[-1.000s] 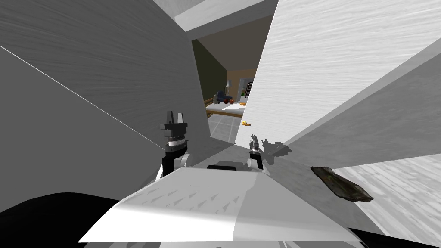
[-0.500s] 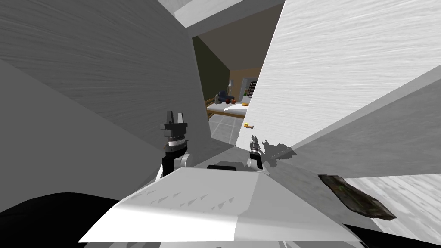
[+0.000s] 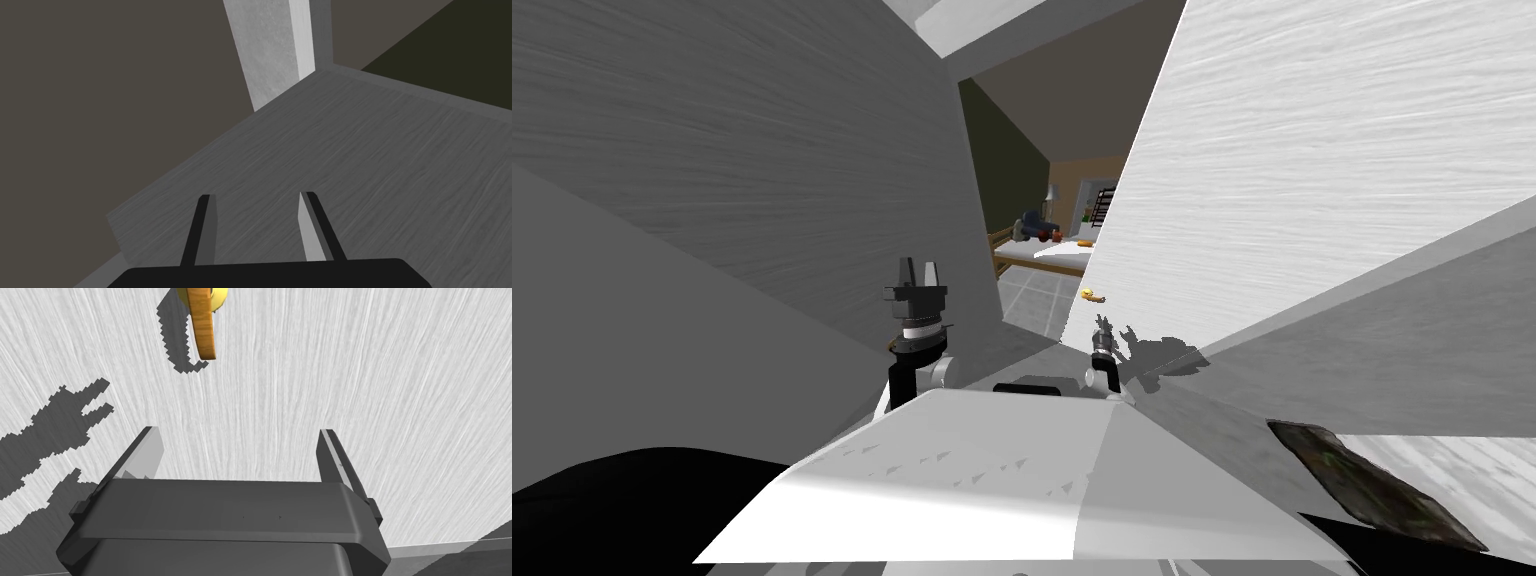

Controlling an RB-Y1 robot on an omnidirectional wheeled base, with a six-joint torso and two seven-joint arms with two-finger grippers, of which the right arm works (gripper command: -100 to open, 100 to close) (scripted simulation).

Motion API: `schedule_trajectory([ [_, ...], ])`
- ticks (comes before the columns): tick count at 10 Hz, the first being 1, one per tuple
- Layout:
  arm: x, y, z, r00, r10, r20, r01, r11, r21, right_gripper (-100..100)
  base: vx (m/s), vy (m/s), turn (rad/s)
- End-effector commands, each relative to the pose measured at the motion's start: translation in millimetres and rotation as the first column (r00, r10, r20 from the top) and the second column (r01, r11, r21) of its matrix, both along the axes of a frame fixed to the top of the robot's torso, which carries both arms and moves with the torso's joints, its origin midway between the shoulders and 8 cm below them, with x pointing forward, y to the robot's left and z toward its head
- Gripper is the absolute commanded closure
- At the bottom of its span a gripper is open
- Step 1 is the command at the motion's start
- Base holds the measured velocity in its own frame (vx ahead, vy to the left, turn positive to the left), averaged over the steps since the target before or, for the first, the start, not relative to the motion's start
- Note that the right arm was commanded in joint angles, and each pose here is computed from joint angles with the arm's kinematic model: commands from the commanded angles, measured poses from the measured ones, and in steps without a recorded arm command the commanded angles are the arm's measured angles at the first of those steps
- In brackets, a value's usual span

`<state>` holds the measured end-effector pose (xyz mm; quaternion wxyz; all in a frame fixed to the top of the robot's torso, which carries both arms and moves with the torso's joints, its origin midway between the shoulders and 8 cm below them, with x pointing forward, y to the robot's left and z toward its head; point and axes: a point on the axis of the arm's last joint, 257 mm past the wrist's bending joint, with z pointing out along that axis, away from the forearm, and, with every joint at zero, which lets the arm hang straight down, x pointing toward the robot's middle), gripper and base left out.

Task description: Pull the door open

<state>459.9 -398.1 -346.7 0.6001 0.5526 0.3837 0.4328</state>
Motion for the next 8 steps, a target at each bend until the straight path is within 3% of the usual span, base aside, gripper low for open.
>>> schedule_trajectory([
  [1, -0.6, -3.1, -5.2, 0.9999, -0.009, -0.010, 0.009, 1.000, 0.002, -100, 0.066, -0.032, 0.064],
  [8, -3.7, -14.9, -28.8, 0.9970, -0.051, -0.058, 0.052, 0.999, 0.010, -100, 0.087, -0.038, 0.061],
])
